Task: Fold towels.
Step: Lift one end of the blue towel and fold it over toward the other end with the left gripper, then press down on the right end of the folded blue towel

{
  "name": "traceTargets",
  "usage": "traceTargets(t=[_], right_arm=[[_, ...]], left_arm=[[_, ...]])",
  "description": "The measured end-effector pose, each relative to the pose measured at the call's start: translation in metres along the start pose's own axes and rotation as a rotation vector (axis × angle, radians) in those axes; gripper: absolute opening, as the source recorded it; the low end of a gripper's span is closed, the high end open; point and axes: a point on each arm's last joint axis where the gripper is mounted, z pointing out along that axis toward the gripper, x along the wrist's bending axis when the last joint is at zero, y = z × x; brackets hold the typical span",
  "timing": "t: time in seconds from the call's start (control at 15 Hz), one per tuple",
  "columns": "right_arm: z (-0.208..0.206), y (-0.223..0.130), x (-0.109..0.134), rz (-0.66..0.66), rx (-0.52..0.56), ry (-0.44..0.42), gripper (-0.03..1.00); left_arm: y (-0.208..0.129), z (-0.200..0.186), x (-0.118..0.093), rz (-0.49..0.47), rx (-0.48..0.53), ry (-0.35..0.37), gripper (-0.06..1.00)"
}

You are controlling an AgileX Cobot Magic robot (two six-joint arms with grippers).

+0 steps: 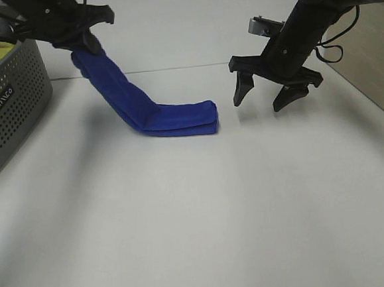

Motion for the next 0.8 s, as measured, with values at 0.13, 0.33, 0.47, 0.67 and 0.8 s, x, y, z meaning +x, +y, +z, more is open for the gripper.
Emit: traceTargets(t=[0.13, 0.33, 0.47, 0.67, 0.8], right_arm=[[0.000, -0.002, 0.000, 0.000, 0.020, 0.000, 0.77], [-0.005, -0.003, 0.001, -0.002, 0.030, 0.003, 0.77], [-0.015, -0.001, 0.004, -0.008, 0.011, 0.007, 0.77], [-0.020, -0.002, 0.006, -0.011, 0.018, 0.009, 0.77], [-0.020, -0.003, 0.006, -0.011, 0.034, 0.009, 0.77]], left_arm=[[-0.002, 0.006, -0.035, 0.018, -0.001, -0.046, 0.05], [-0.018, 0.041, -0.068, 0.000, 0.054, -0.091, 0.05], [-0.027, 0.068, -0.086, -0.050, 0.070, -0.131, 0.08], [-0.031, 0.083, -0.102, -0.151, 0.070, -0.216, 0.39], [-0.028, 0.081, -0.108, -0.235, 0.065, -0.288, 0.63]])
